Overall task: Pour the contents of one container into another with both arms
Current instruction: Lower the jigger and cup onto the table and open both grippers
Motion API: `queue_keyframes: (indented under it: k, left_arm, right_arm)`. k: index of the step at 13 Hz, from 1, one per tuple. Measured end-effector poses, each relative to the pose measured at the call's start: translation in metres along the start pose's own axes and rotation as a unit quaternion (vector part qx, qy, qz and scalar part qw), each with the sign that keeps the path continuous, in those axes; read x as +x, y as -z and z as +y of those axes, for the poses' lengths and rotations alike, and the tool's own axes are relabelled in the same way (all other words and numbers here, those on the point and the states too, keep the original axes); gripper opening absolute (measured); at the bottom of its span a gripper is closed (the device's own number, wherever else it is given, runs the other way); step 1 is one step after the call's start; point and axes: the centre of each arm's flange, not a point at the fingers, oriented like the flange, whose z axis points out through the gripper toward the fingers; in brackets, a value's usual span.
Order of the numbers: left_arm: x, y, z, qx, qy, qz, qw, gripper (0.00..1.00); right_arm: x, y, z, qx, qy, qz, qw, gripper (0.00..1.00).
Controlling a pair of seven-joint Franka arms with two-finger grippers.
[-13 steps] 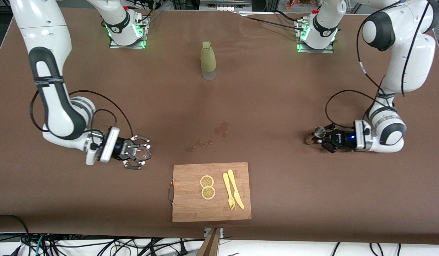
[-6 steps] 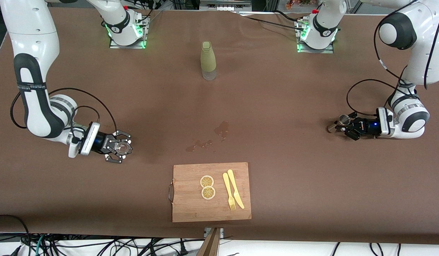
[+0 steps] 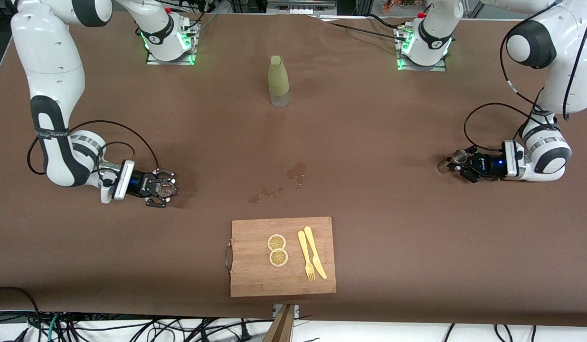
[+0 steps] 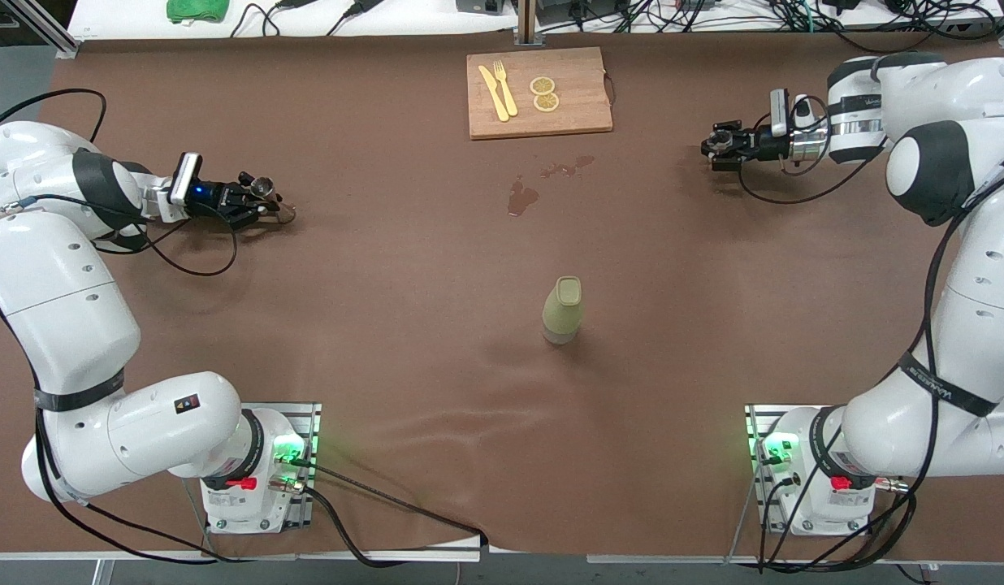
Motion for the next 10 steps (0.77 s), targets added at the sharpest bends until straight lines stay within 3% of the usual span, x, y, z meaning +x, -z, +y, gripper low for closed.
queue_keyframes:
  k: [5,7,8,10]
  left_arm:
    - [-0.003,-0.001,0.001,0.0,0.0,0.001,1.0,0.21]
    - [-0.003,0.0,0.001,0.0,0.0,0.0,1.0,0.23]
    - [-0.003,0.0,0.001,0.001,0.0,-0.001,1.0,0.25]
    - [-0.005,0.002,0.0,0.005,-0.001,-0.012,1.0,0.42]
  right_arm:
    - [-0.014,-0.003,0.0,0.005,-0.007,-0.001,1.0,0.12]
    - [-0.023,-0.005,0.0,0.015,-0.013,0.01,1.0,0.12]
    - [-0.024,-0.005,0.001,0.017,-0.013,0.013,1.0,0.18]
    - [-0.026,-0.004,0.002,0.016,-0.014,0.013,1.0,0.41]
